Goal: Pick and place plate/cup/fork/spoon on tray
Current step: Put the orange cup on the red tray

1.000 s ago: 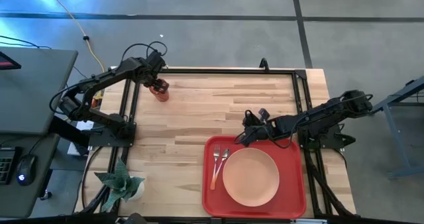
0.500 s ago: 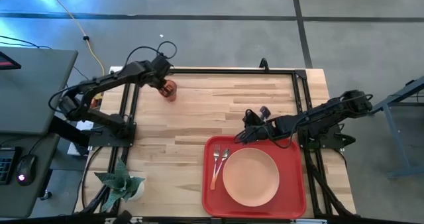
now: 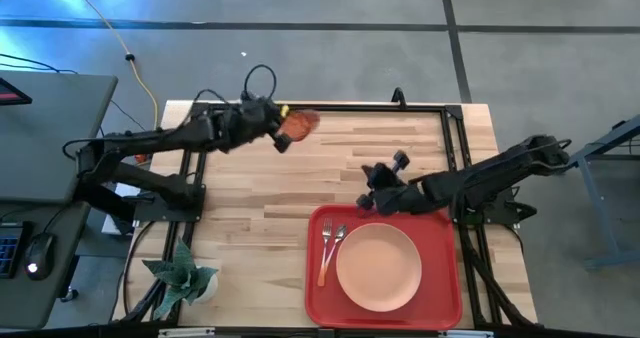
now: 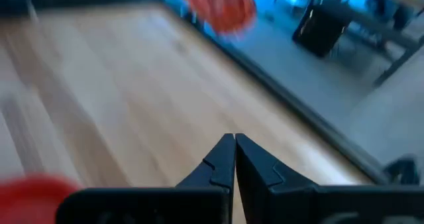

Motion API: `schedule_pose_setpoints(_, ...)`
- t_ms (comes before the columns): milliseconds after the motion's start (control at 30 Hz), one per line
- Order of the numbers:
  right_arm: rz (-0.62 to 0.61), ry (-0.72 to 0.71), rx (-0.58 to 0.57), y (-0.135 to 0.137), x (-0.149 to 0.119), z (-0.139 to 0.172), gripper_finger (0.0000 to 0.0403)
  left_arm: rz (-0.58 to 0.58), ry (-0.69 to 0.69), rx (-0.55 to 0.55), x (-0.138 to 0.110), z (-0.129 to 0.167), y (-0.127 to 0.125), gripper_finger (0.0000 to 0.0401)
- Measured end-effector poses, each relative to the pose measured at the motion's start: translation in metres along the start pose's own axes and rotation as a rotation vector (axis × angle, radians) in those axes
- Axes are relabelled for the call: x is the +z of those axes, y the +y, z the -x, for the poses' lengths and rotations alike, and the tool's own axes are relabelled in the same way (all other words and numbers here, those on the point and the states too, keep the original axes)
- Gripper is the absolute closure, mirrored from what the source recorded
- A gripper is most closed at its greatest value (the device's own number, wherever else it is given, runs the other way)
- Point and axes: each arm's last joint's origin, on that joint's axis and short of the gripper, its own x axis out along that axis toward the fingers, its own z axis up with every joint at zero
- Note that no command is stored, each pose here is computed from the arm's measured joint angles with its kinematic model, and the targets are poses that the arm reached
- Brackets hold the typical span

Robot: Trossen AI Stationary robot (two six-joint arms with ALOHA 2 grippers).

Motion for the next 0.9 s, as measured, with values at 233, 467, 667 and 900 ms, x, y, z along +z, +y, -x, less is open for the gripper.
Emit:
schedule_pose_setpoints(233, 0.026, -0.106, 0.062, -0.021, 0.066, 0.032, 0.0354, -0.042, -0.259, -0.010, 0.013, 0.012, -0.071, 0.0400)
schedule_pose_setpoints(467, 0.130, -0.235, 0.112, -0.022, 0.097, 0.041, 0.0267, -0.054, -0.372, 0.077, 0.002, -0.001, -0.126, 0.0400)
schedule_pose_setpoints(667, 0.323, -0.269, 0.155, -0.016, 0.099, 0.039, 0.0215, -0.080, -0.455, 0.158, -0.009, -0.017, -0.154, 0.0400)
schedule_pose_setpoints(900, 0.557, -0.219, 0.047, -0.002, 0.089, 0.020, 0.0206, -0.110, -0.480, 0.204, -0.011, -0.028, -0.169, 0.0400)
